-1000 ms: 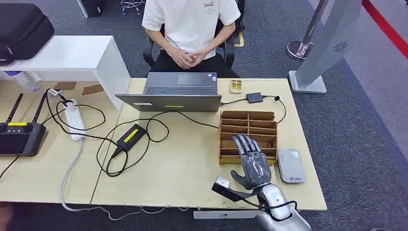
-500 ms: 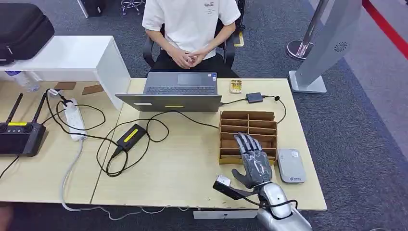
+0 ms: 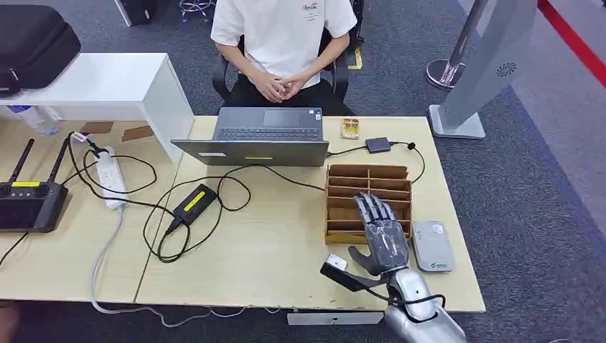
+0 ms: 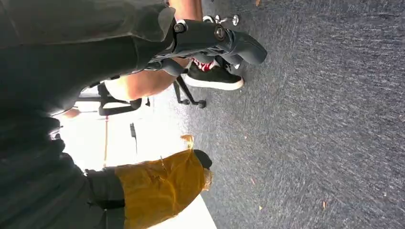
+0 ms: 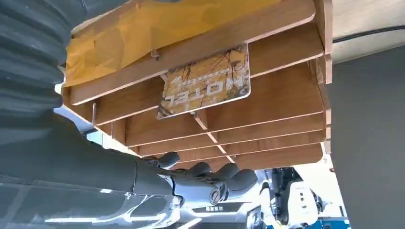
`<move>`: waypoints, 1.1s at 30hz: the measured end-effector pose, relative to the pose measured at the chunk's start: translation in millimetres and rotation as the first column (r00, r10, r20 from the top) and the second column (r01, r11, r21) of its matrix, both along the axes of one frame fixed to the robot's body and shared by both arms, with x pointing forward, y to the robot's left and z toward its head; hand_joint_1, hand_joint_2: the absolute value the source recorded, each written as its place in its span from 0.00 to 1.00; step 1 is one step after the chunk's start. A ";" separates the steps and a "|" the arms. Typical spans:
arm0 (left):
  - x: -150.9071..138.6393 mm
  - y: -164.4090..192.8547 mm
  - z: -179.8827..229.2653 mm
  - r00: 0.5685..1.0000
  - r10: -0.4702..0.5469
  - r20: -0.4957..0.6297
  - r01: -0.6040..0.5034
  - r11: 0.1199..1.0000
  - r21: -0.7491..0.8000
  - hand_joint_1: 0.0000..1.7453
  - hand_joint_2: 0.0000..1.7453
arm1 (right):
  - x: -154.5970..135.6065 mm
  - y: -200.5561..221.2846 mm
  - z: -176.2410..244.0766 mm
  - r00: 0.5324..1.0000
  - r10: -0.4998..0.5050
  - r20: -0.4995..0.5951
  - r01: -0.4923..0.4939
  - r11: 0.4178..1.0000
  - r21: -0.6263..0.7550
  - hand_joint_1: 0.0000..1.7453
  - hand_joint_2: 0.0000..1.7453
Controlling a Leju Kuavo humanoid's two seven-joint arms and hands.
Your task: Pass the card to the sensor for recognition and then transmit it.
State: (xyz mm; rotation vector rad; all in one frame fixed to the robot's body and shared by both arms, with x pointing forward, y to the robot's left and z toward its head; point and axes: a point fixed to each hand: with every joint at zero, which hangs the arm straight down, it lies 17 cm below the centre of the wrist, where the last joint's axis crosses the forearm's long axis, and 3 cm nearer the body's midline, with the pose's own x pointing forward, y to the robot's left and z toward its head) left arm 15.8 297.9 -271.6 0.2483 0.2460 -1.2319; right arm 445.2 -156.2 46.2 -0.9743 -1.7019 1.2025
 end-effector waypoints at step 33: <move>7.9 -9.0 -2.4 0.999 -0.032 0.035 0.033 0.999 -0.037 0.00 1.00 | 1.8 0.7 7.2 1.000 0.003 -0.002 -0.003 0.999 0.032 1.00 1.00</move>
